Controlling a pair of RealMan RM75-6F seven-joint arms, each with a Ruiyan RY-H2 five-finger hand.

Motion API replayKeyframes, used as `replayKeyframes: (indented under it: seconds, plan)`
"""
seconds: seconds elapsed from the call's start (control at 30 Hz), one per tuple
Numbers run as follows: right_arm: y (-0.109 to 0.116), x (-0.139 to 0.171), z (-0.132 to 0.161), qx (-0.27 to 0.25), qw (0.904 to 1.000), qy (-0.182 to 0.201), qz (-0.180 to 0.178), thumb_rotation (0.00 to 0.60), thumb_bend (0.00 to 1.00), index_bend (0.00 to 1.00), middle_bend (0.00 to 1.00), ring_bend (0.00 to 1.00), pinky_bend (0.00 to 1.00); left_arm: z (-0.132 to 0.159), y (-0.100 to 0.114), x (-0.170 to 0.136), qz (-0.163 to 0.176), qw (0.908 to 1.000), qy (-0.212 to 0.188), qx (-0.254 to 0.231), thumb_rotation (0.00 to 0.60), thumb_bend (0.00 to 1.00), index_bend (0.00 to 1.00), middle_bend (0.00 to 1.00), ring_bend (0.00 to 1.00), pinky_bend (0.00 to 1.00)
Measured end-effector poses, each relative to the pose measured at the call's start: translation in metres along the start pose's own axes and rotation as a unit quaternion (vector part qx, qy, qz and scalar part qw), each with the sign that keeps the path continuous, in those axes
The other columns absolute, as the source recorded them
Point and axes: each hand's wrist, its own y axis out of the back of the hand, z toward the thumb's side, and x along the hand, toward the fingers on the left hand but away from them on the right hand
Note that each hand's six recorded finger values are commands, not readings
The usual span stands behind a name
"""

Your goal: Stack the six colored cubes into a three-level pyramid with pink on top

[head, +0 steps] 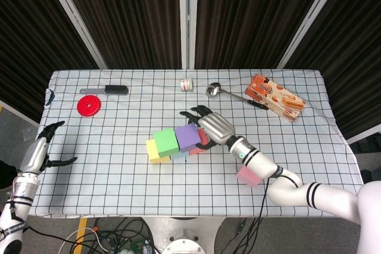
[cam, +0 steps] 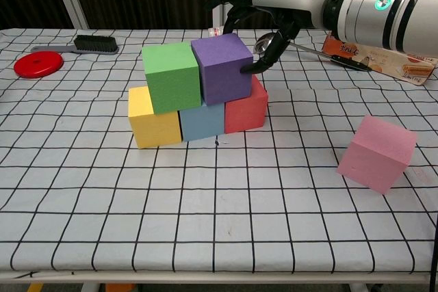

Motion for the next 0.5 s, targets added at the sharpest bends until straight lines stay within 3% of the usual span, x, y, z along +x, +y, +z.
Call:
replayKeyframes:
  seconds: [0.5]
  plan:
    - [-0.0025, -0.0055, 0.005, -0.006, 1.0, 0.003, -0.003, 0.6, 0.24, 0.0, 0.44, 0.06, 0.0, -0.0007, 0.0002, -0.0016, -0.001, 1.0, -0.001, 0.001, 0.6, 0.03, 0.1, 0.08, 0.0, 0.08]
